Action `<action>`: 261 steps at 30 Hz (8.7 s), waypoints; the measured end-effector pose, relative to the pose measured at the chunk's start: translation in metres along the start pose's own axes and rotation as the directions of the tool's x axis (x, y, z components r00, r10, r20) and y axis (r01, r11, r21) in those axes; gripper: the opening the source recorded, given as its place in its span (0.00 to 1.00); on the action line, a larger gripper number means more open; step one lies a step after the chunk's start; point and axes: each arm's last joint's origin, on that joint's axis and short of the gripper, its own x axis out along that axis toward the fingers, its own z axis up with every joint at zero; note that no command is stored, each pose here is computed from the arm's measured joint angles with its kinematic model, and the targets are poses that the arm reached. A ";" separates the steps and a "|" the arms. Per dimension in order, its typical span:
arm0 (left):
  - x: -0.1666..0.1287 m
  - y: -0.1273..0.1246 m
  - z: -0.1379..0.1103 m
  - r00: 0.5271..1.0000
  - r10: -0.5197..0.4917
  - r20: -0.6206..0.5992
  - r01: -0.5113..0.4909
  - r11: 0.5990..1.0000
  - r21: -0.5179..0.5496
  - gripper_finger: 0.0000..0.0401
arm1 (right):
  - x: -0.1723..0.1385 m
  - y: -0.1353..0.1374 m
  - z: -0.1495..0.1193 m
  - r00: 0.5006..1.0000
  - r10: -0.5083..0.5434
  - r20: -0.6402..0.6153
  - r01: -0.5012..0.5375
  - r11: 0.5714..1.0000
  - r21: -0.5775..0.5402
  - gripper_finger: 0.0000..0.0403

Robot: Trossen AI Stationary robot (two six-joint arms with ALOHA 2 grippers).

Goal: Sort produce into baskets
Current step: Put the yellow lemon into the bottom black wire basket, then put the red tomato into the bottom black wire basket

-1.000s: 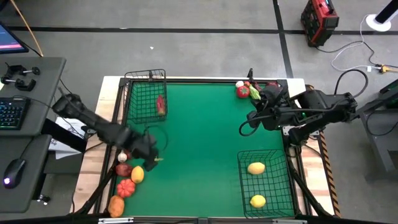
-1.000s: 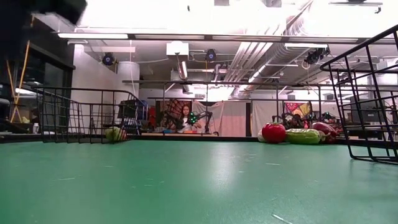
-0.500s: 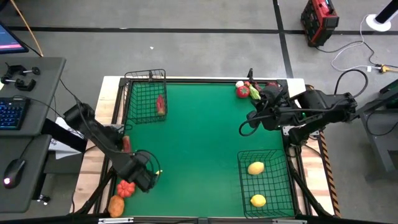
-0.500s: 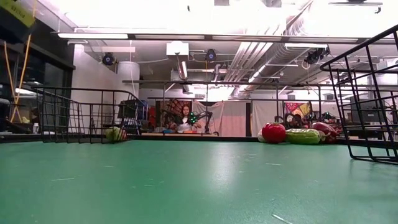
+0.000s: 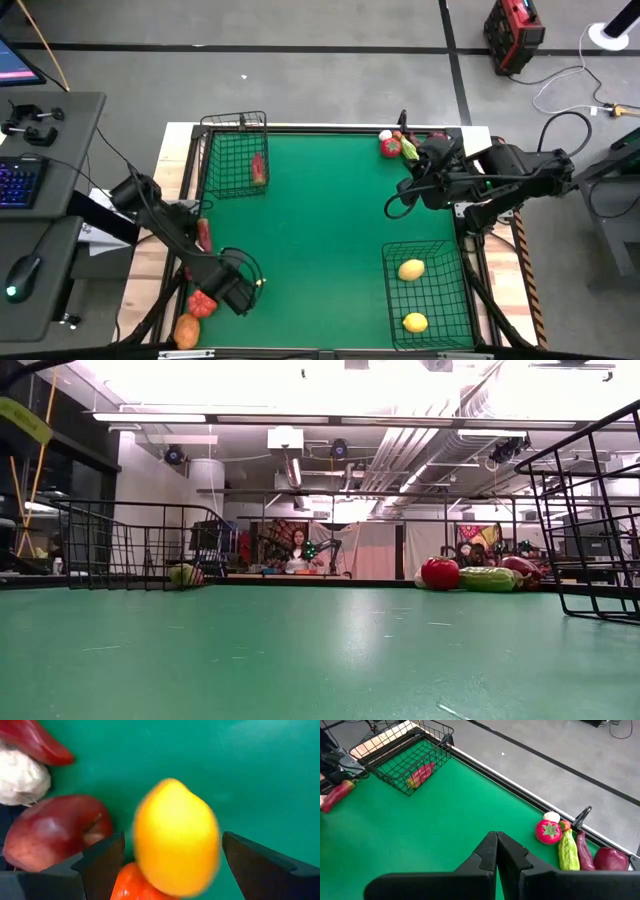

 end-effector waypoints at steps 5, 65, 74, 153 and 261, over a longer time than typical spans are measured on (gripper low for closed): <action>0.010 -0.007 -0.003 1.000 0.007 -0.007 -0.007 1.000 -0.001 0.80 | 0.000 0.000 0.000 1.000 -0.001 0.000 0.001 1.000 -0.002 0.00; -0.138 -0.247 0.208 0.312 -0.922 0.227 0.041 0.252 0.967 0.83 | -0.024 -0.012 0.024 0.989 0.012 0.150 -0.029 0.993 0.116 0.00; -0.151 -0.228 0.219 0.472 -0.849 0.238 -0.010 0.265 0.964 0.91 | -0.024 -0.012 0.024 0.989 0.010 0.149 -0.027 0.993 0.113 0.00; -0.182 0.159 0.282 0.111 -0.631 0.767 0.335 0.751 0.569 0.91 | 0.268 -0.143 -0.010 0.889 -0.278 -0.363 0.448 0.690 0.568 0.97; -0.171 0.167 0.284 0.202 -0.642 0.740 0.431 0.737 0.521 0.91 | 0.238 -0.079 -0.071 0.942 -0.185 -0.280 0.334 0.600 0.727 0.54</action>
